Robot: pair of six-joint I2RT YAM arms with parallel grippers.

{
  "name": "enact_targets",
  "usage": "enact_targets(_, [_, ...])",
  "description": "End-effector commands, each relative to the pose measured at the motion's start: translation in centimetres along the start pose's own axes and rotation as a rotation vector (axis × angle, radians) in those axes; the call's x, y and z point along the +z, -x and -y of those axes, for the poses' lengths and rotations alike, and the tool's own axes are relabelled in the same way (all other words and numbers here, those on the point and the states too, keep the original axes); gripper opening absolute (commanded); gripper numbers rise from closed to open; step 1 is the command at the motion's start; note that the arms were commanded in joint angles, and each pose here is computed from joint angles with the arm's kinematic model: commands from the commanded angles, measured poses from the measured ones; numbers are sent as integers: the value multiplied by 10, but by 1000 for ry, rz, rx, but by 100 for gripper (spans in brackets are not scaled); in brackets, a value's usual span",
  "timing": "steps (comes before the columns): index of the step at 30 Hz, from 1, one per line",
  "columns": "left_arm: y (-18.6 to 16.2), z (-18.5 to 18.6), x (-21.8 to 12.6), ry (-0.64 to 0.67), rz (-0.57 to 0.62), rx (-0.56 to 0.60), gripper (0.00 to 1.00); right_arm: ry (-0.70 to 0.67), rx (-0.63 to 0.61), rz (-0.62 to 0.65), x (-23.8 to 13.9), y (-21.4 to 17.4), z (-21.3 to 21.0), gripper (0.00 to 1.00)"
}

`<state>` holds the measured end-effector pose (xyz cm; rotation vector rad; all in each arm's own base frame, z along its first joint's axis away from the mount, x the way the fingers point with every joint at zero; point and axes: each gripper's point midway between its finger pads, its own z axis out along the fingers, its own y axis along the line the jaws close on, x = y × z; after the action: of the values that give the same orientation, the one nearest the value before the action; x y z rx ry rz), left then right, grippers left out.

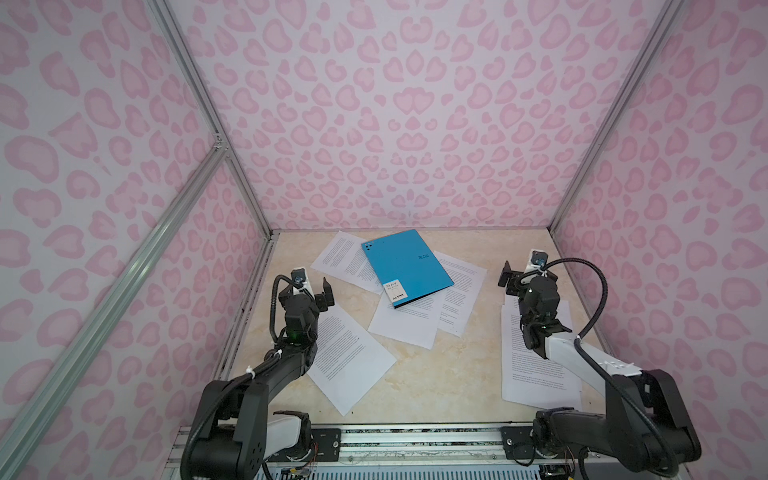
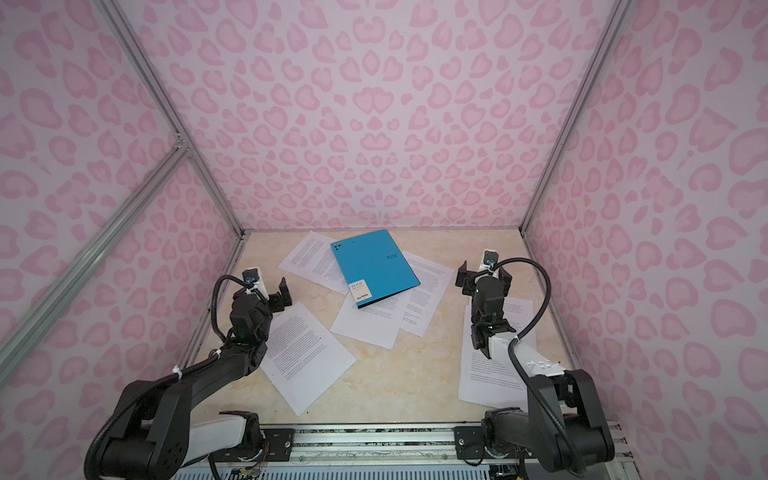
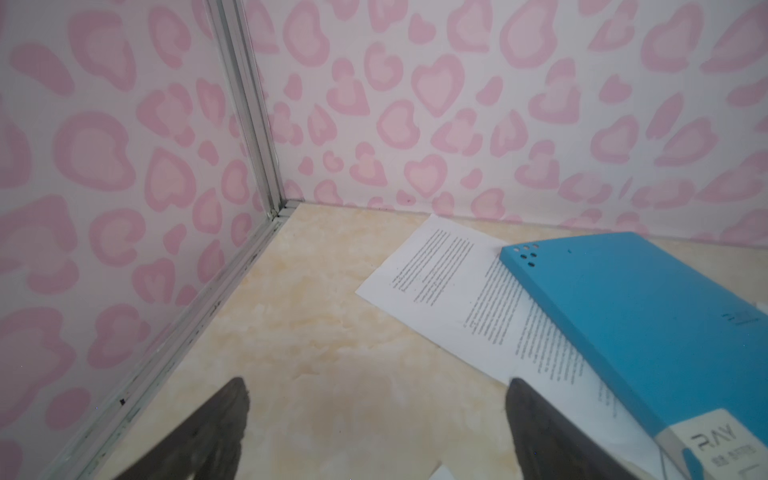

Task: Put the files into the folder
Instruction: 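Reach the left gripper to the blue folder's near edge while the right gripper moves forward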

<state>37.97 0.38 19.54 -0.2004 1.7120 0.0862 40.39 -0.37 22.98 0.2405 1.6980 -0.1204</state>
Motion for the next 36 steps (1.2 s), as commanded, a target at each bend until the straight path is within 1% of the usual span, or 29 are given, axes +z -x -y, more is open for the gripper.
enact_targets(1, [2, 2, -13, -4, -107, -202, 97, -22, 143, -204, -14, -21, 3, 99])
enact_targets(2, [8, 9, -17, -45, -121, -280, 97, 19, 201, -206, -17, -15, -2, 99])
enact_targets(3, [11, 12, -20, -55, -146, -350, 97, 50, 270, -208, -19, -12, -4, 99])
enact_targets(4, [13, 15, -23, -58, -187, -423, 97, 50, 381, -224, -21, -16, 0, 99])
enact_targets(5, [10, 18, -26, -67, -241, -466, 97, 34, 510, -255, -23, -25, 7, 99])
enact_targets(6, [12, 27, -28, -114, -266, -484, 97, 38, 610, -281, -23, -31, 13, 99])
enact_targets(7, [16, 44, -31, -211, -296, -494, 97, 124, 680, -293, -24, -30, 10, 99])
enact_targets(8, [20, 61, -34, -302, -321, -487, 98, 181, 714, -278, -25, -28, 10, 99])
enact_targets(10, [20, 86, -43, -401, -384, -475, 97, 188, 758, -262, -32, -34, 12, 99])
enact_targets(12, [18, 112, -52, -488, -432, -436, 97, 195, 763, -296, -40, -45, 7, 99])
enact_targets(13, [16, 130, -60, -538, -451, -398, 97, 201, 749, -325, -44, -51, 1, 99])
enact_targets(15, [8, 158, -70, -585, -486, -282, 97, 225, 691, -376, -54, -61, -12, 99])
enact_targets(18, [-15, 190, -74, -561, -538, -37, 97, 277, 596, -408, -72, -70, -32, 99])
enact_targets(20, [-31, 209, -77, -546, -538, 138, 97, 320, 548, -405, -85, -78, -46, 99])
enact_targets(22, [-40, 228, -78, -524, -494, 334, 97, 354, 479, -386, -93, -86, -58, 99])
enact_targets(25, [-57, 251, -73, -451, -406, 672, 98, 335, 376, -358, -96, -99, -67, 99])
enact_targets(26, [-63, 256, -68, -419, -378, 770, 99, 339, 359, -359, -96, -102, -72, 99])
enact_targets(28, [-77, 263, -61, -384, -344, 917, 96, 355, 366, -383, -94, -106, -78, 98])
enact_targets(31, [-94, 269, -49, -359, -303, 1038, 92, 387, 390, -383, -95, -107, -83, 98])
enact_targets(34, [-103, 273, -40, -351, -257, 1113, 91, 384, 391, -372, -95, -105, -81, 98])
enact_targets(36, [-102, 275, -33, -335, -225, 1135, 90, 378, 393, -371, -94, -105, -80, 98])
